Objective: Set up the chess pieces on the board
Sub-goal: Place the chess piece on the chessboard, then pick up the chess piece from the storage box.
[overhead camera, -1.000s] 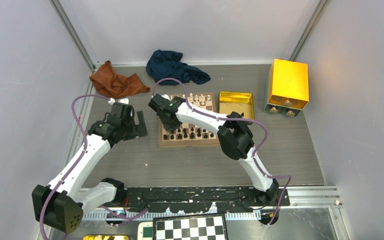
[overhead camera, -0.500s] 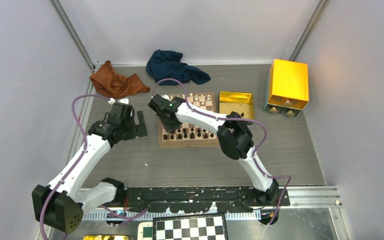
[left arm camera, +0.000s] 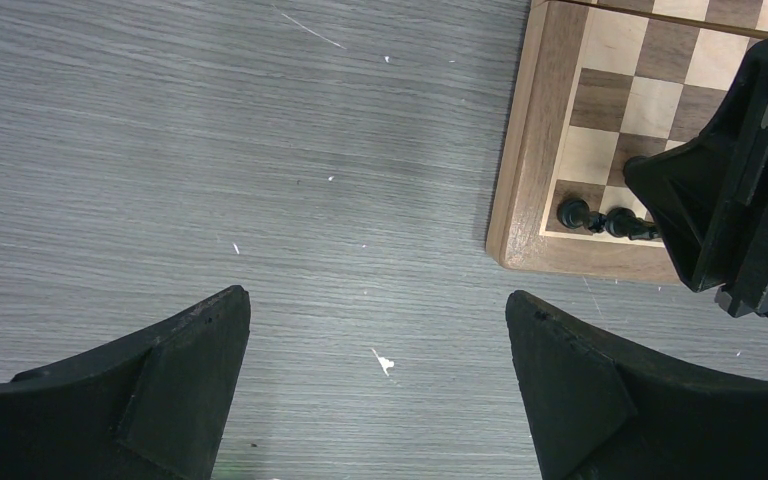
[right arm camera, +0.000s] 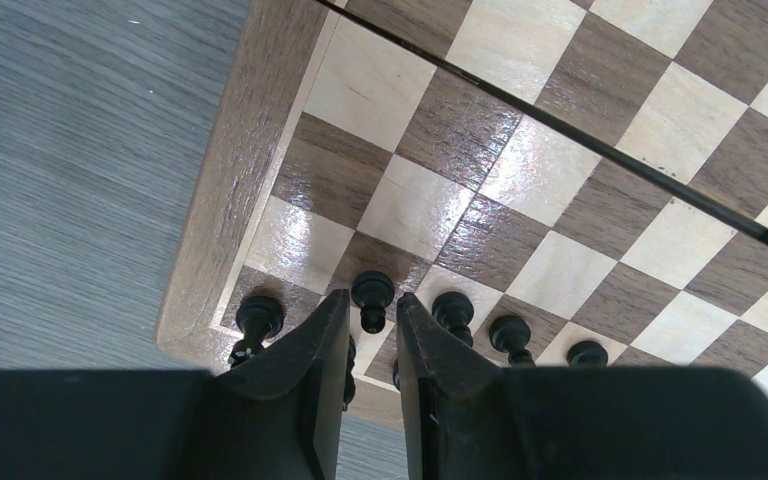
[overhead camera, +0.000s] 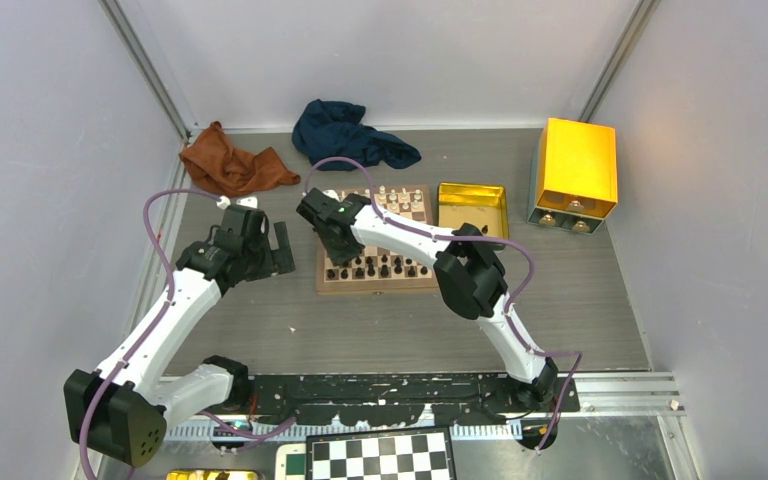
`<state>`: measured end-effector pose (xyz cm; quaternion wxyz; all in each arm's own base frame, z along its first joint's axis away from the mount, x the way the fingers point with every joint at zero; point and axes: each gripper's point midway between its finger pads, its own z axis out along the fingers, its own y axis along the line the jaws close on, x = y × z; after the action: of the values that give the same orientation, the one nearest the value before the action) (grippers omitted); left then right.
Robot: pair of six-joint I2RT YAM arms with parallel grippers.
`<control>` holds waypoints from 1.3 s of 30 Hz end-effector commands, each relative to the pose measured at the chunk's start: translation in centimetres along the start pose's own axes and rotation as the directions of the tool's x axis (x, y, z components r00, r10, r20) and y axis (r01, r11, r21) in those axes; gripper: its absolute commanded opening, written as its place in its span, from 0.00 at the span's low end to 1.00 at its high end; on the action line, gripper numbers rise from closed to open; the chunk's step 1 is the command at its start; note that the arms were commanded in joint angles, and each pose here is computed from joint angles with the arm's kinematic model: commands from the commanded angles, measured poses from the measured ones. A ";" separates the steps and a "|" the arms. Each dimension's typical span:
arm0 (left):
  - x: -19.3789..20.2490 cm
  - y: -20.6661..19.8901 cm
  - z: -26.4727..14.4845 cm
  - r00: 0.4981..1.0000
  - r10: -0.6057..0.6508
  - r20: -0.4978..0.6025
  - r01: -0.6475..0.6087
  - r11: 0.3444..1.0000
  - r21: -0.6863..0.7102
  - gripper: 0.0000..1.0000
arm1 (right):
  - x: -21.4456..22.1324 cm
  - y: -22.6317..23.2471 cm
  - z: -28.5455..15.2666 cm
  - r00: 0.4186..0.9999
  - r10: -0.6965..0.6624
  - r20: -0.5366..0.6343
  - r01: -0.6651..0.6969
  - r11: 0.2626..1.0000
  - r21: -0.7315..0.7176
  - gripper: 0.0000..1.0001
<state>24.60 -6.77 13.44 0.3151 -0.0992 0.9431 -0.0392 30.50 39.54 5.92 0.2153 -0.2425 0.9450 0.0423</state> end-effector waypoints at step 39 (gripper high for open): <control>-1.3 -0.4 0.2 1.000 0.004 0.010 -0.004 1.000 0.002 1.00 | 2.3 -32.3 -6.6 0.776 0.562 0.286 -0.631 0.699 0.337 0.54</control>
<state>24.64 -6.79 12.62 0.2994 -0.0980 0.9485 -0.0324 39.84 9.87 8.67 0.2522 0.0831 0.9587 -0.1018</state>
